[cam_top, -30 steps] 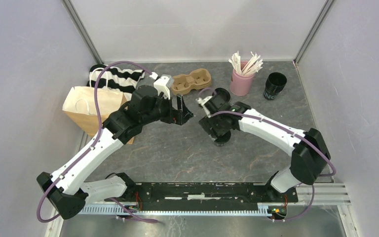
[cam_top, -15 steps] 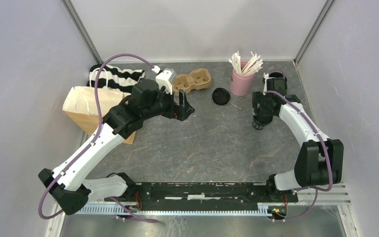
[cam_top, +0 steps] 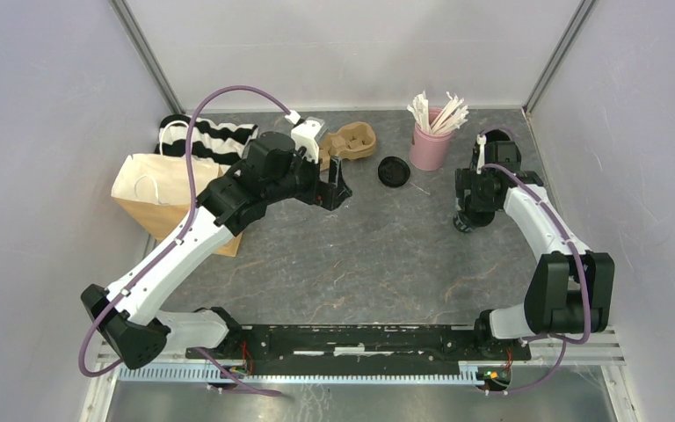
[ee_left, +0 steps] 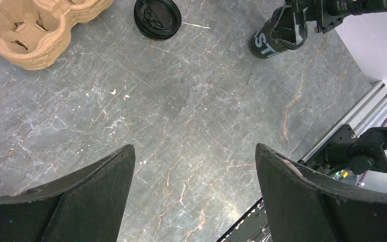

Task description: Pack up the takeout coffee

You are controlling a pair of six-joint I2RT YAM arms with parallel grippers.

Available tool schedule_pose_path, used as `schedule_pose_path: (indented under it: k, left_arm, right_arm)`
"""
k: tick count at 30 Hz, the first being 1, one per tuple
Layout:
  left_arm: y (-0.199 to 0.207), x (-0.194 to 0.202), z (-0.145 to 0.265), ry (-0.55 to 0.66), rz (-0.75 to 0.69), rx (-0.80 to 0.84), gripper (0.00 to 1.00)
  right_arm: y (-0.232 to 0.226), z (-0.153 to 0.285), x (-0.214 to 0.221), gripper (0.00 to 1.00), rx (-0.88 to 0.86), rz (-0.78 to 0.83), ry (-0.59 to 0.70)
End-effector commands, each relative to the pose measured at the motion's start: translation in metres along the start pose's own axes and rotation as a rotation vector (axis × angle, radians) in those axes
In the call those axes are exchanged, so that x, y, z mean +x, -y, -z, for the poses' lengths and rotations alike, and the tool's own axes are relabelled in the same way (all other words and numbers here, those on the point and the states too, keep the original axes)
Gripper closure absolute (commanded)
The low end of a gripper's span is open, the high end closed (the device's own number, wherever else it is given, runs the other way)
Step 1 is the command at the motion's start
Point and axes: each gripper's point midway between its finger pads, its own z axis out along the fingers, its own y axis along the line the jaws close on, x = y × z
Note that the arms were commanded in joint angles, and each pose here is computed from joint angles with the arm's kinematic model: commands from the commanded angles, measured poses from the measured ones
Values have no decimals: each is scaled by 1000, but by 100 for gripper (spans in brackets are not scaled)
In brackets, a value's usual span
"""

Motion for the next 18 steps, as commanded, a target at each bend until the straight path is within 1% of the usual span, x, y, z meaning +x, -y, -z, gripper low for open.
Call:
schedule_pose_path:
  k: [1, 6, 11, 18]
  left_arm:
    - [8, -19, 6, 46, -86, 41, 6]
    - [9, -15, 7, 38, -88, 52, 6]
    - [7, -10, 6, 32, -94, 51, 5]
    - [6, -11, 7, 40, -105, 46, 6]
  right_arm:
    - [-7, 19, -8, 2, -50, -5, 0]
    - [-11, 29, -20, 2, -72, -8, 22]
    - [-10, 28, -15, 2, -66, 16, -6]
    - [-2, 21, -5, 2, 6, 85, -36]
